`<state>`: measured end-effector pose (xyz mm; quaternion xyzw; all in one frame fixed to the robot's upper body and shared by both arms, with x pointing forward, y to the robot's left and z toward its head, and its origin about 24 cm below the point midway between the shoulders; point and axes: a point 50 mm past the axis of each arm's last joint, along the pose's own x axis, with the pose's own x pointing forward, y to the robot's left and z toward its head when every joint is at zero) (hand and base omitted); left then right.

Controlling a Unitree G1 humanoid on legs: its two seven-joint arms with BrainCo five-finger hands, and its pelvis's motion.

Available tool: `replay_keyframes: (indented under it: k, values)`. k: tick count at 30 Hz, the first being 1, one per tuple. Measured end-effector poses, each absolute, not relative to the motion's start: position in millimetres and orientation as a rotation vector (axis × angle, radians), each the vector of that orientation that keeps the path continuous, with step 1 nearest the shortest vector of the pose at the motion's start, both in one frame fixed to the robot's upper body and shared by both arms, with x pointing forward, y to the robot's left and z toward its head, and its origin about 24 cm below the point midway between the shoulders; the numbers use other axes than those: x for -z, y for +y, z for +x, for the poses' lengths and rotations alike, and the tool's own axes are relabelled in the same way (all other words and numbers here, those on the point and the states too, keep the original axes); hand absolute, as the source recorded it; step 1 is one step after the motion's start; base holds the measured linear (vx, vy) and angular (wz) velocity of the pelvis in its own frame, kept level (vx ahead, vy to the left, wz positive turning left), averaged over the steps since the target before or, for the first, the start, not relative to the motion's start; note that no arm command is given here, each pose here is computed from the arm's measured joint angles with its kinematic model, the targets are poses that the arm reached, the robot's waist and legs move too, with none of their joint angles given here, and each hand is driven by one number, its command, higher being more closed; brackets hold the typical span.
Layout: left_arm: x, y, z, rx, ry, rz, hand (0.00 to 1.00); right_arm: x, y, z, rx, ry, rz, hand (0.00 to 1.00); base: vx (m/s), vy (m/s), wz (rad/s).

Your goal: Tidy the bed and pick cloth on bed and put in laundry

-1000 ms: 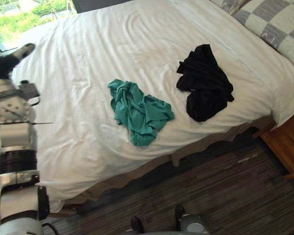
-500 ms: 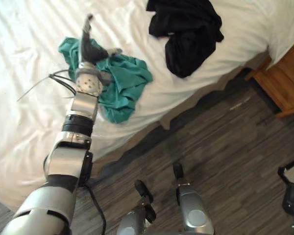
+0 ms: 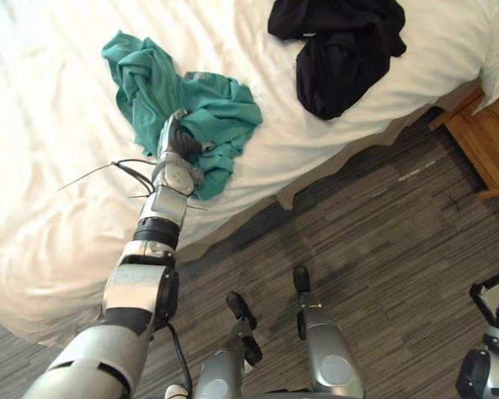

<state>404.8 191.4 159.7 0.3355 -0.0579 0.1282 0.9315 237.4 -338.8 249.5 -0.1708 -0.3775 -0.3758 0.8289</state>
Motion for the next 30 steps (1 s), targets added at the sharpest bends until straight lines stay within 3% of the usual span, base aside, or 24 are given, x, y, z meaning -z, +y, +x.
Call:
replay_keyframes:
  k: [6, 12, 15, 20, 30]
  values:
    - [-148.6, 180.6, 390.8, -0.204, -0.208, 0.610, 1.00, -260.6, -326.4, 244.3, 0.761, -0.826, -0.457, 0.00, 0.04, -0.009, 0.03]
    - [-97.0, 155.9, 331.2, -0.036, -0.285, 0.374, 1.00, -329.0, -327.8, 285.5, 0.709, -0.818, -0.717, 0.00, 0.09, -0.013, 0.40]
    - [-59.2, 142.0, 295.4, 0.073, -0.194, 0.284, 1.00, -366.0, -337.9, 292.5, 0.750, -0.794, -0.810, 0.00, 0.04, -0.013, 0.40]
    - [10.3, 154.5, 237.1, 0.067, 0.111, 0.127, 1.00, -395.4, -356.0, 293.2, 0.823, -0.695, -0.936, 0.00, 0.00, -0.017, 0.32]
    - [-7.5, 138.9, 216.7, 0.160, 0.024, -0.051, 1.00, -398.7, -386.6, 296.3, 0.882, -0.472, -0.995, 0.00, -0.08, 0.000, 0.18]
